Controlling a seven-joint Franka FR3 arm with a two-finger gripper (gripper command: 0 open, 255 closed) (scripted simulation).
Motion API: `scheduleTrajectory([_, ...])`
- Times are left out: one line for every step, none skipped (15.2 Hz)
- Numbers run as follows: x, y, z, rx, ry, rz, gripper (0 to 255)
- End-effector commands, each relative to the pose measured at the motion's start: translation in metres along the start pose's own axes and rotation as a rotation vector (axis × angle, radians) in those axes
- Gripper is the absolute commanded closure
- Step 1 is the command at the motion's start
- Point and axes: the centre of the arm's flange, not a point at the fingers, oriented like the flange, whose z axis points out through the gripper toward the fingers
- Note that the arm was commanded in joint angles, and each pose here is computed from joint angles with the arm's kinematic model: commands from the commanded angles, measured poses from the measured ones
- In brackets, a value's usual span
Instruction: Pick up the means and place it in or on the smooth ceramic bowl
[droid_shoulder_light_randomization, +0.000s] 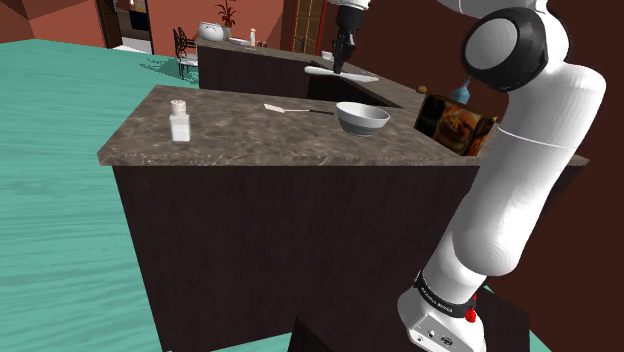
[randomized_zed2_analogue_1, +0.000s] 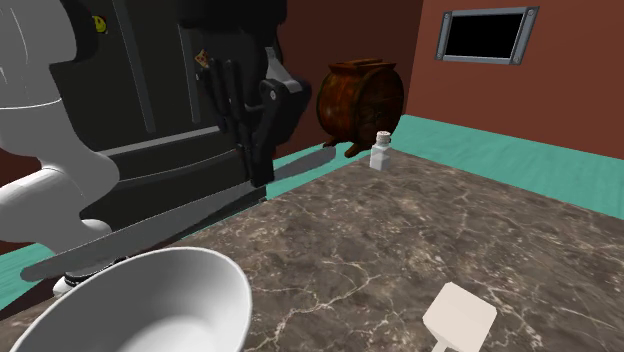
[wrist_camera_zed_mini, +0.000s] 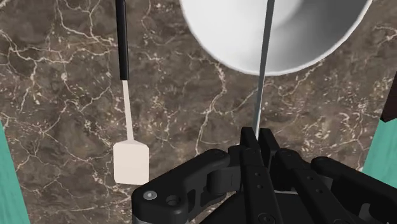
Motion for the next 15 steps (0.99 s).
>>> scheduleTrajectory([-0.025,-0.006,-0.006,0.0,0.0,-0.002,255])
scheduleTrajectory([-0.038,-0.007,-0.008,0.0,0.0,-0.002,255])
scheduleTrajectory([-0.051,-0.009,-0.01,0.0,0.0,-0.002,255])
scheduleTrajectory([-0.064,-0.011,-0.012,0.0,0.0,-0.002,255])
scheduleTrajectory([-0.077,-0.012,-0.014,0.0,0.0,-0.002,255])
scheduleTrajectory([-0.097,-0.015,-0.017,0.0,0.0,-0.002,255])
scheduleTrajectory([-0.098,-0.015,-0.011,0.0,0.0,-0.002,255])
scheduleTrajectory([-0.098,-0.015,-0.006,0.0,0.0,-0.002,255])
scheduleTrajectory([-0.098,-0.015,-0.001,0.0,0.0,-0.002,255])
scheduleTrajectory([-0.099,-0.015,0.005,0.0,0.0,-0.002,255])
scheduleTrajectory([-0.099,-0.015,0.01,0.0,0.0,-0.002,255])
scheduleTrajectory([-0.099,-0.015,0.015,0.0,0.0,-0.002,255])
scheduleTrajectory([-0.099,-0.015,0.02,0.0,0.0,-0.002,255])
scheduleTrajectory([-0.1,-0.015,0.026,0.0,0.0,-0.002,255])
scheduleTrajectory([-0.1,-0.015,0.031,0.0,0.0,-0.002,255])
